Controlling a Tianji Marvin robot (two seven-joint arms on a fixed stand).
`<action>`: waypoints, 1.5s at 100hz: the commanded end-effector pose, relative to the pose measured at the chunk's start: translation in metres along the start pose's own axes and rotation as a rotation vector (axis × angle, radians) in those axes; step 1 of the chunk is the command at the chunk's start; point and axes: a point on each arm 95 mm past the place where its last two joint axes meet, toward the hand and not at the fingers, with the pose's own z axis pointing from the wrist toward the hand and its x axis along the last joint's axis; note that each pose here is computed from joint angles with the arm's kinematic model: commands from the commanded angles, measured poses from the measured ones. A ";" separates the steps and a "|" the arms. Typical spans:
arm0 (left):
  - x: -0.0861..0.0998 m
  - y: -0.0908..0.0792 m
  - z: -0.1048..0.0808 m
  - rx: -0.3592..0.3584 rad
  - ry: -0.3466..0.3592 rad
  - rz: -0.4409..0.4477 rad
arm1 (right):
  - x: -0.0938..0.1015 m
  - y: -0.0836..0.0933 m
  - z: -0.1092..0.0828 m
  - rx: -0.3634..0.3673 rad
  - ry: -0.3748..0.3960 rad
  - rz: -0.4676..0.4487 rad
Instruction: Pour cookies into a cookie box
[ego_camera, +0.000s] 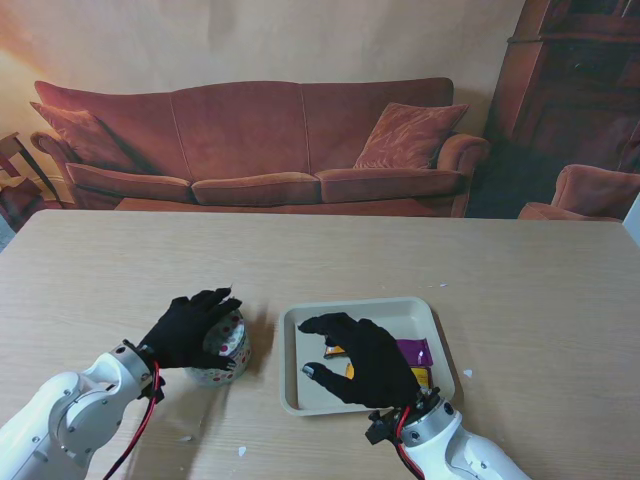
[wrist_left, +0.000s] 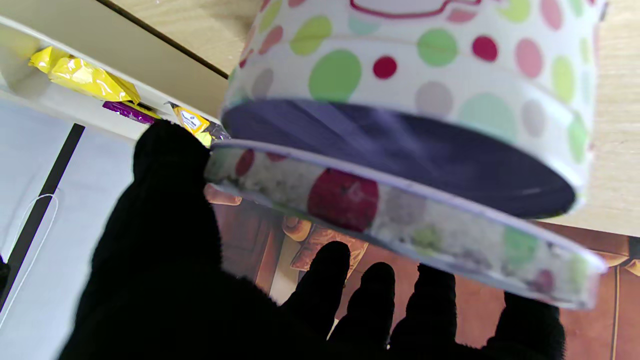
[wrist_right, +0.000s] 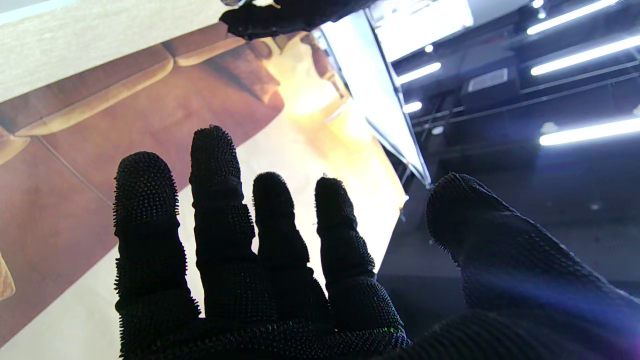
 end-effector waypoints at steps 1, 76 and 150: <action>0.003 -0.005 -0.001 0.011 0.007 0.002 | 0.002 -0.003 0.000 0.011 -0.005 0.008; -0.077 -0.056 -0.046 0.134 -0.170 0.119 | 0.001 -0.003 0.000 0.020 -0.011 0.006; -0.140 -0.001 -0.059 0.098 -0.369 0.089 | -0.001 -0.007 0.000 0.047 -0.020 0.006</action>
